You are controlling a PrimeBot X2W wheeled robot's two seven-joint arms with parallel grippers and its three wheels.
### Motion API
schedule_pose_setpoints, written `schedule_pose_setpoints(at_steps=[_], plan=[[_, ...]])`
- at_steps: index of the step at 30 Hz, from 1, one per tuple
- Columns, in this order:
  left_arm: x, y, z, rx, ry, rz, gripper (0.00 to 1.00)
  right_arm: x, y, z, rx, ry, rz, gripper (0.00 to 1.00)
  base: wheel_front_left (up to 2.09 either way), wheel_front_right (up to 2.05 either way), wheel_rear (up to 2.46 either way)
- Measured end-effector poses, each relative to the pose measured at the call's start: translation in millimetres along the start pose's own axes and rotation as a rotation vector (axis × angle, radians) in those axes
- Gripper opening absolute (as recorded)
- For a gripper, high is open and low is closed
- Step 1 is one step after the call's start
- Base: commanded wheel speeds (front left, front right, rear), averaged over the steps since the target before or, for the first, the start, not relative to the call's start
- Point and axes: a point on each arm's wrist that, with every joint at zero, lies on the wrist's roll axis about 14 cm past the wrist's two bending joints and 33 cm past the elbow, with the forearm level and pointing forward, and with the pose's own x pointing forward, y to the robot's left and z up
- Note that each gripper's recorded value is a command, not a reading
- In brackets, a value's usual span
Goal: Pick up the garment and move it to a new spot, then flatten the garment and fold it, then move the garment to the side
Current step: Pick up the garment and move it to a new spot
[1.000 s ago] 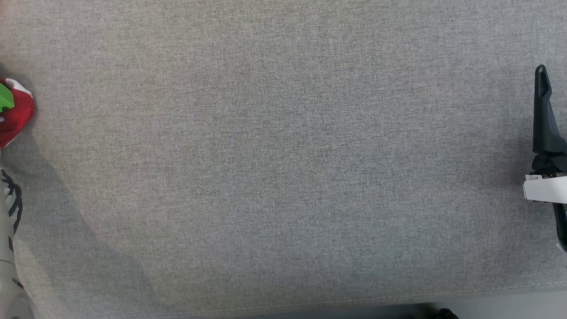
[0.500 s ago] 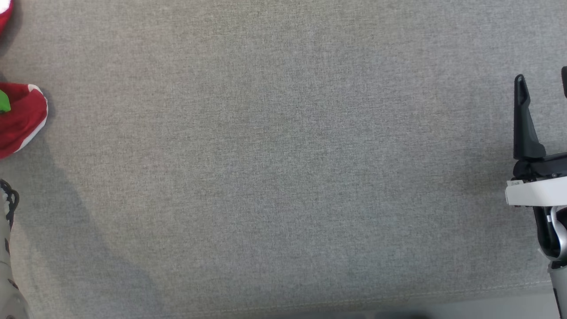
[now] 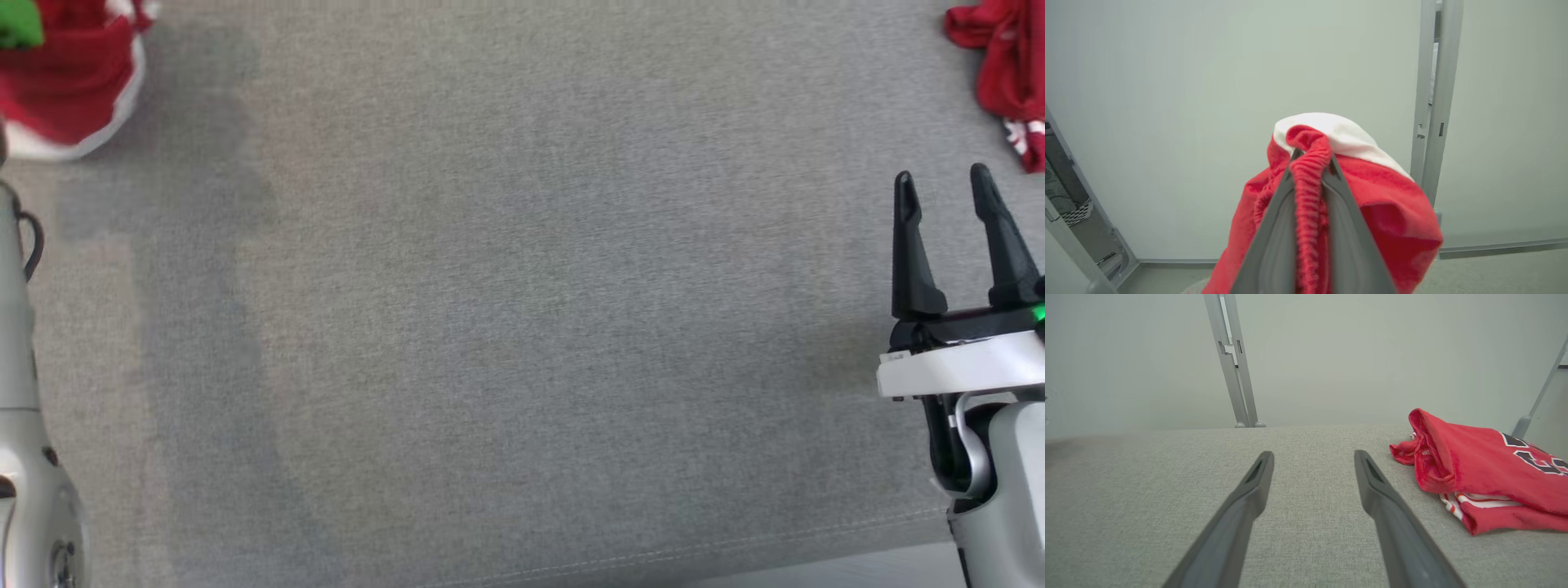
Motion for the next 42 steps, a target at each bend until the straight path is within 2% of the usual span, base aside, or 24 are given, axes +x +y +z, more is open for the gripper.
schedule_pose_setpoints(at_steps=[4, 7, 12, 19, 23, 29, 36, 42], plan=[[12.2, -55.3, 55.2, -0.004, -0.116, -0.131, 0.0, -13.1, -8.4, 9.6, 0.017, -0.015, -0.051, 1.0, 0.0, 0.0, 0.0], [13.6, -110.1, 96.1, -0.018, -0.195, -0.251, 0.0, -25.1, -17.9, 16.7, 0.028, -0.026, -0.099, 1.0, 0.0, 0.0, 0.0], [3.4, -192.9, 138.7, -0.06, -0.267, -0.435, 0.0, -44.1, -35.2, 27.7, 0.033, -0.044, -0.174, 1.0, 0.0, 0.0, 0.0], [-25.0, -289.2, 158.4, -0.132, -0.31, -0.658, 0.0, -70.0, -58.0, 41.4, 0.026, -0.065, -0.265, 1.0, 0.0, 0.0, 0.0], [-47.4, -325.9, 129.4, -0.173, -0.253, -0.753, 0.0, -80.9, -68.2, 45.7, 0.017, -0.07, -0.302, 1.0, 0.0, 0.0, 0.0], [-82.6, -336.4, 62.9, -0.238, -0.099, -0.788, 0.0, -80.3, -63.1, 46.0, 0.028, -0.074, -0.292, 1.0, 0.0, 0.0, 0.0], [-132.7, -314.4, -24.0, -0.308, 0.133, -0.705, 0.0, -74.6, -49.4, 44.6, 0.04, -0.075, -0.249, 1.0, 0.0, 0.0, 0.0], [-184.8, -296.5, -74.7, -0.337, 0.29, -0.648, 0.0, -74.0, -38.6, 42.9, 0.055, -0.072, -0.219, 1.0, 0.0, 0.0, 0.0]])
